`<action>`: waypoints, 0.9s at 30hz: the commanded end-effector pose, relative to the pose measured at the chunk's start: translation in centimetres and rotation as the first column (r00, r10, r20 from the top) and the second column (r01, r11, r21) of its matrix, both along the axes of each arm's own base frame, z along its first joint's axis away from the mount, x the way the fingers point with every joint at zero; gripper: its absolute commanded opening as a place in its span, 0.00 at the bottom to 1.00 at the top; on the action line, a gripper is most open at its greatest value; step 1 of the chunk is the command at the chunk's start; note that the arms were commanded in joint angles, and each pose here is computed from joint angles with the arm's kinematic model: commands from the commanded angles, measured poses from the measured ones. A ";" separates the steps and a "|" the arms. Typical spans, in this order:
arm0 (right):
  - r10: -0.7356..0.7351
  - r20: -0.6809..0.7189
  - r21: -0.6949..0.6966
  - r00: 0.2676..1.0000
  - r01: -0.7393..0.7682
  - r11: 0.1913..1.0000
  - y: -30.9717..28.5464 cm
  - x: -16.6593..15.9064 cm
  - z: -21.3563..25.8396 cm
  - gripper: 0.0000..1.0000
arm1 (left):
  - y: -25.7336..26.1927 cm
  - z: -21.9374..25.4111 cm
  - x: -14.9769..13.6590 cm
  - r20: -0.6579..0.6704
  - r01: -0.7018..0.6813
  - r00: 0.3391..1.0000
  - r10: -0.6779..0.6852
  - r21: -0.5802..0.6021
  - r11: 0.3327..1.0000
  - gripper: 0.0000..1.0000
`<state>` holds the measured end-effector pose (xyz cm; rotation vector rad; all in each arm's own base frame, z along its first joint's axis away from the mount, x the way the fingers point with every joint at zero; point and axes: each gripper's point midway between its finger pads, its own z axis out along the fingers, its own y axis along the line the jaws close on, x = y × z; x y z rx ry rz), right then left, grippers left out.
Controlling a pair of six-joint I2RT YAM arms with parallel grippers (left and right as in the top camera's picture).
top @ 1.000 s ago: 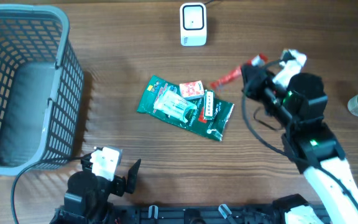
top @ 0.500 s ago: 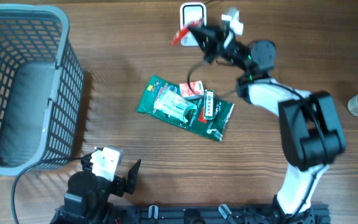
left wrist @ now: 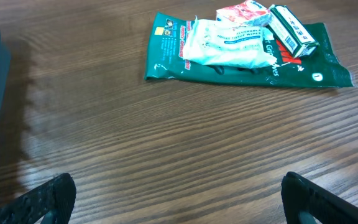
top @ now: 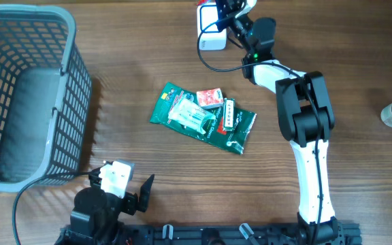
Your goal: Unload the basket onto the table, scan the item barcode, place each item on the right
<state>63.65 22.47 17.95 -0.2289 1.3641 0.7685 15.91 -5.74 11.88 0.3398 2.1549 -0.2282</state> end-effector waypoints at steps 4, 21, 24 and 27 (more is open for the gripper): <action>0.251 0.000 -0.080 0.968 -0.251 0.965 1.9 -2.2 -1.3 0.05 | -0.1 0.0 0.0 0.005 0.010 1.000 -0.010 0.006 1.000 1.00; -0.308 -0.591 -0.082 0.746 0.325 0.942 -32.1 0.6 -5.8 0.05 | -0.1 0.0 0.0 0.005 0.010 1.000 -0.010 0.006 1.000 1.00; -0.796 -0.543 -0.477 0.268 0.682 0.555 -41.9 -3.9 -5.7 0.04 | -0.1 0.0 0.0 0.005 0.010 1.000 -0.010 0.006 1.000 1.00; -0.900 -0.377 -0.664 -0.219 0.741 0.098 -49.1 -11.7 -4.5 0.05 | -0.1 0.0 0.0 0.005 0.010 1.000 -0.010 0.006 1.000 1.00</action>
